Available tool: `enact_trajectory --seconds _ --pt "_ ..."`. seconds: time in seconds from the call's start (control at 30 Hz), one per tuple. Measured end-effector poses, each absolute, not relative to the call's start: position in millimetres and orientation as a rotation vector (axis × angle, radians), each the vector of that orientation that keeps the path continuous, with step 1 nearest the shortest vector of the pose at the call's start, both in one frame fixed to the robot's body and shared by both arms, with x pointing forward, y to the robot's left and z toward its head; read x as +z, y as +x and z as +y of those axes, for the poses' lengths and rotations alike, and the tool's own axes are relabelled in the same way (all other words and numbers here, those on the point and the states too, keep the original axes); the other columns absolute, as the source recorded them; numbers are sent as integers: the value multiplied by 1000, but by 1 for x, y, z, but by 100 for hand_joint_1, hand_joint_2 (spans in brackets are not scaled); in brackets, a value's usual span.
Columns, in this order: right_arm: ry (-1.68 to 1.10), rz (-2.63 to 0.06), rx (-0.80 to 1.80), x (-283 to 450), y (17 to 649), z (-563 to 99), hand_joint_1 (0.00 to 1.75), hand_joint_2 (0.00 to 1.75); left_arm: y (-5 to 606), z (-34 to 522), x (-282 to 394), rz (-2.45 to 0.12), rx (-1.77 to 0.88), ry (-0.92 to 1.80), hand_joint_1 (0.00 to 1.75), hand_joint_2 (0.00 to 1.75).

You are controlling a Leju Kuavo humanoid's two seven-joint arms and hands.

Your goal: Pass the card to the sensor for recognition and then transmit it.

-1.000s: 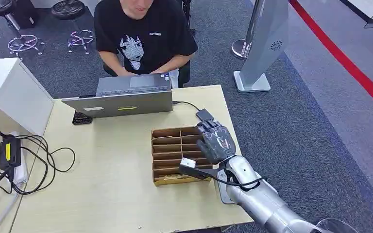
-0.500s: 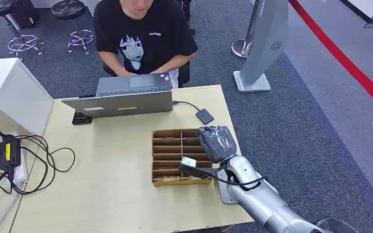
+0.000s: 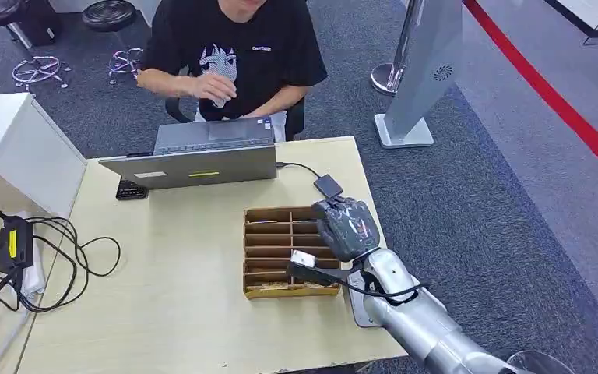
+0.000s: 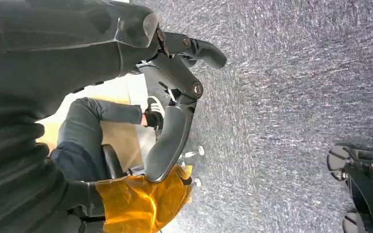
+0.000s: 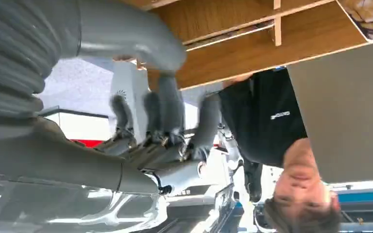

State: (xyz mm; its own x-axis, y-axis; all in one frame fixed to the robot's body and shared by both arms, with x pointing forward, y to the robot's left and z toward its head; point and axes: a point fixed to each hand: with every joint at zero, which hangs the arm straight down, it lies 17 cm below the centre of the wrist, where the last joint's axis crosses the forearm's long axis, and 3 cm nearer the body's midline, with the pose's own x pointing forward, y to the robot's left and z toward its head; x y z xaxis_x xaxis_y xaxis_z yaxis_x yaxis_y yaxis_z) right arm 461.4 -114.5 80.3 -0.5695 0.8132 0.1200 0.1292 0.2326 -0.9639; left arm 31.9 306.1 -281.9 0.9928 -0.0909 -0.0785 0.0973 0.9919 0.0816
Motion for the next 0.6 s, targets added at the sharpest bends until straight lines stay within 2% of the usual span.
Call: enact_trajectory --seconds 0.6 --pt "-884 -1898 1335 92 464 -116 0 175 31 306 -282 76 -97 86 0 175"
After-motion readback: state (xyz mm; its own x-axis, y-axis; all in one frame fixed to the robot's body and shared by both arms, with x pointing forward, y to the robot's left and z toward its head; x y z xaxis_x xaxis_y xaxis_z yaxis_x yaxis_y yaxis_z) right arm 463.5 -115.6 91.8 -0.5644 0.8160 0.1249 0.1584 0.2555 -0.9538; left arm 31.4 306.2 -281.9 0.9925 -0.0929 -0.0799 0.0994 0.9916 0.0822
